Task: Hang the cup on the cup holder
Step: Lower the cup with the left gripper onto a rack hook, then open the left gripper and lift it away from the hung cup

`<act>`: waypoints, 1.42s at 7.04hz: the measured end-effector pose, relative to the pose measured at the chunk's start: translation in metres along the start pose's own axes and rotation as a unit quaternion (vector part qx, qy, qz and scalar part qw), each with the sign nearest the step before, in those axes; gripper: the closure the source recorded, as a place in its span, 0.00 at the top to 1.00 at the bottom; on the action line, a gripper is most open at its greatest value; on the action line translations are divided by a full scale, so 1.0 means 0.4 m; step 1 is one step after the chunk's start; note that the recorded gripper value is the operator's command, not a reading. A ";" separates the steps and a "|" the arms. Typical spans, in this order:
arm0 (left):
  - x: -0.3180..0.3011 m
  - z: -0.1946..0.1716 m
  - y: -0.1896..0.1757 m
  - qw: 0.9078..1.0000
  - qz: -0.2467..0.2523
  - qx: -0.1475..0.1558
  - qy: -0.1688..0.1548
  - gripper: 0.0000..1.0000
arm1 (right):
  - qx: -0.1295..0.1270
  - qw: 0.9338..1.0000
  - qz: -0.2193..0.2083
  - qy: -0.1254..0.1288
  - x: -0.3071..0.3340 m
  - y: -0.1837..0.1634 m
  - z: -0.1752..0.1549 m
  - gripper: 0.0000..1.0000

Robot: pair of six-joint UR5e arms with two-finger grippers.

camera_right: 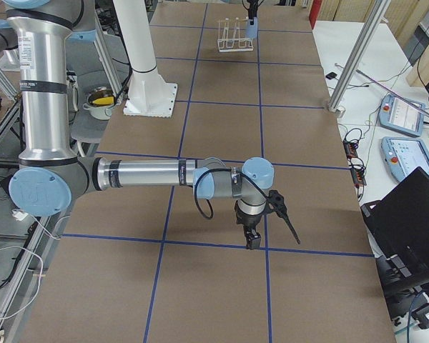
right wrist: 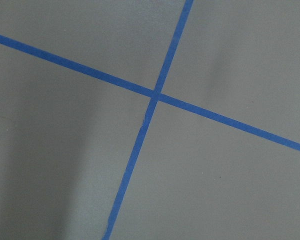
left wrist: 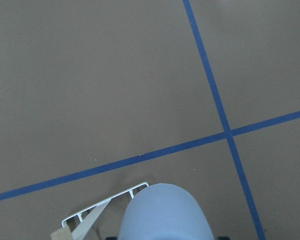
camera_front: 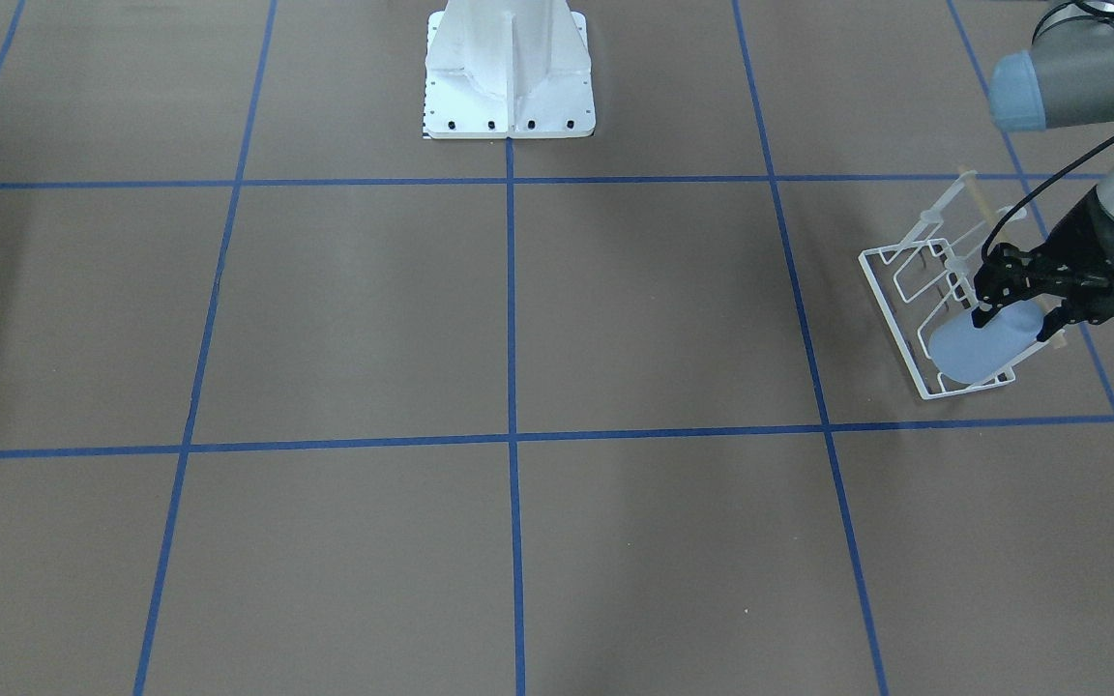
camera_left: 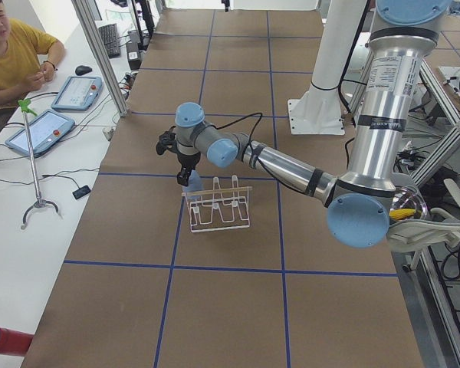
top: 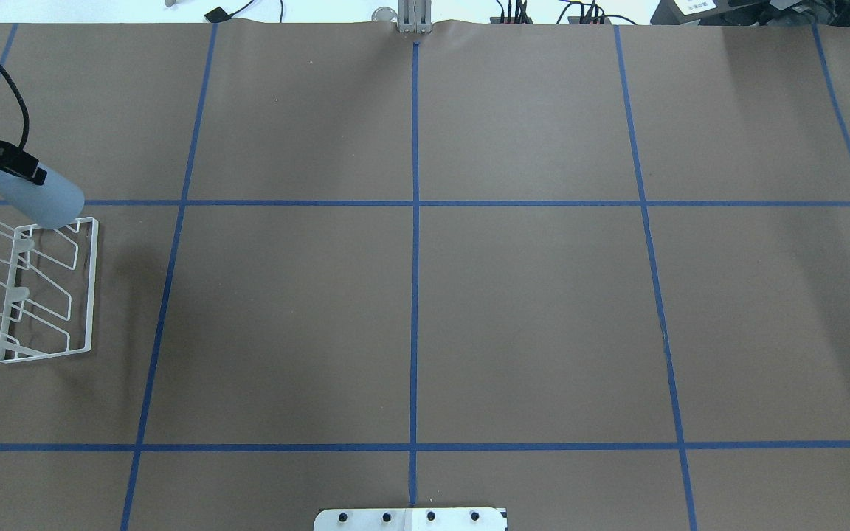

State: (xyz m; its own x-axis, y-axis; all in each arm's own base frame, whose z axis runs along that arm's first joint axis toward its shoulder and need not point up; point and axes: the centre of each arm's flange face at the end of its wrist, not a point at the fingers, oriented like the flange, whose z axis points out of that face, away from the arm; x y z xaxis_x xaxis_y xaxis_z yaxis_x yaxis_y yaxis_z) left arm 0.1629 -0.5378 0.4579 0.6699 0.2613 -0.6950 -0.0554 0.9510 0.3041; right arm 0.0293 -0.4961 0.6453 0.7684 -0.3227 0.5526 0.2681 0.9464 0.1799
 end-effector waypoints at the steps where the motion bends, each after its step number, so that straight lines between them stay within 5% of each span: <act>1: 0.003 0.014 0.001 1.000 -0.009 0.001 0.002 0.00 | -0.001 1.000 0.000 0.000 0.001 0.001 0.001 1.00; 2: 0.013 0.025 0.002 1.000 -0.013 0.003 0.005 0.26 | -0.001 1.000 0.000 0.000 0.001 0.001 0.003 1.00; 3: 0.019 0.030 0.003 1.000 -0.014 0.003 0.006 0.96 | -0.001 1.000 0.000 0.000 0.001 0.001 0.004 1.00; 7: 0.048 0.013 -0.006 1.000 0.004 0.021 -0.001 0.99 | -0.002 1.000 0.002 -0.001 0.001 -0.003 0.004 1.00; 10: 0.089 -0.130 -0.052 1.000 0.013 0.012 -0.011 0.99 | -0.010 1.000 0.022 -0.004 0.011 0.010 0.021 1.00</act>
State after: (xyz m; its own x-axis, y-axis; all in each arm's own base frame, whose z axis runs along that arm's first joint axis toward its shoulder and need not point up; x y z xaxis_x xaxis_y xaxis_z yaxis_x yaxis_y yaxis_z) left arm 0.1493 -0.5398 0.3930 0.6853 0.2813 -0.6718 -0.0555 0.9399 0.3370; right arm 0.0288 -0.4937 0.6553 0.7749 -0.2799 0.5667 0.2449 0.9595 0.1390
